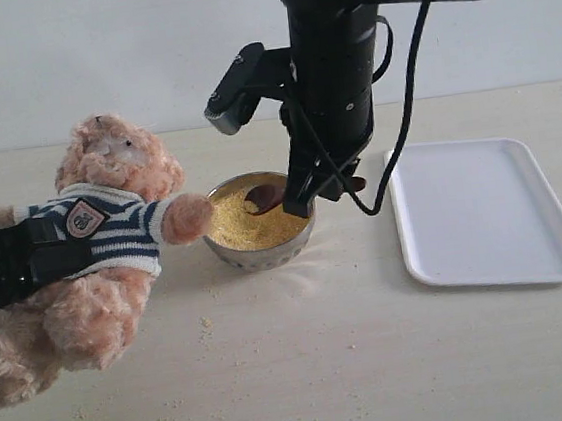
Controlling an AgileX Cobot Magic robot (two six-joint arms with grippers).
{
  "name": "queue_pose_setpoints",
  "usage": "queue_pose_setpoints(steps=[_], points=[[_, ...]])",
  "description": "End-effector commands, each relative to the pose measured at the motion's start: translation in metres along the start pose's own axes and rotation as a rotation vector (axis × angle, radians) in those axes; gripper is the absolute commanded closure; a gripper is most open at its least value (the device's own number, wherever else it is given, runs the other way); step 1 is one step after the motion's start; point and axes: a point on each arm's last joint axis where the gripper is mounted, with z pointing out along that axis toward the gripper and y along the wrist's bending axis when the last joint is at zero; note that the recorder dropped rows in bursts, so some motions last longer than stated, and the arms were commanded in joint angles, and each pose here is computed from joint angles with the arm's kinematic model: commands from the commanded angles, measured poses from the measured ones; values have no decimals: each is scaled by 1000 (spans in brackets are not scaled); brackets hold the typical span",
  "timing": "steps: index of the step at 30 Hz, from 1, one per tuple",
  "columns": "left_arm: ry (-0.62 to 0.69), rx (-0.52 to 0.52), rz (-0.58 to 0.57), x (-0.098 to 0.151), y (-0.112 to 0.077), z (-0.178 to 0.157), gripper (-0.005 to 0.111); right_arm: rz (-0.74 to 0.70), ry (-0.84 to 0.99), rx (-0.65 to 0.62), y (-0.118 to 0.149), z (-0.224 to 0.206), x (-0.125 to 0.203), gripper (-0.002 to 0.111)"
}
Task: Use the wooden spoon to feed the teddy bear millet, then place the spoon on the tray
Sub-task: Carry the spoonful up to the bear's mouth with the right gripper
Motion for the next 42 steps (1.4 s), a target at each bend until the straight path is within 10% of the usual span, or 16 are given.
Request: queue_pose_setpoints(steps=[1,42], points=[[-18,12,-8,-3,-2,-2,102,83,-69,-76,-27,-21,20,108],[-17,19,-6,-3,-3,-2,102,215,-532,-355,-14,-85,5,108]])
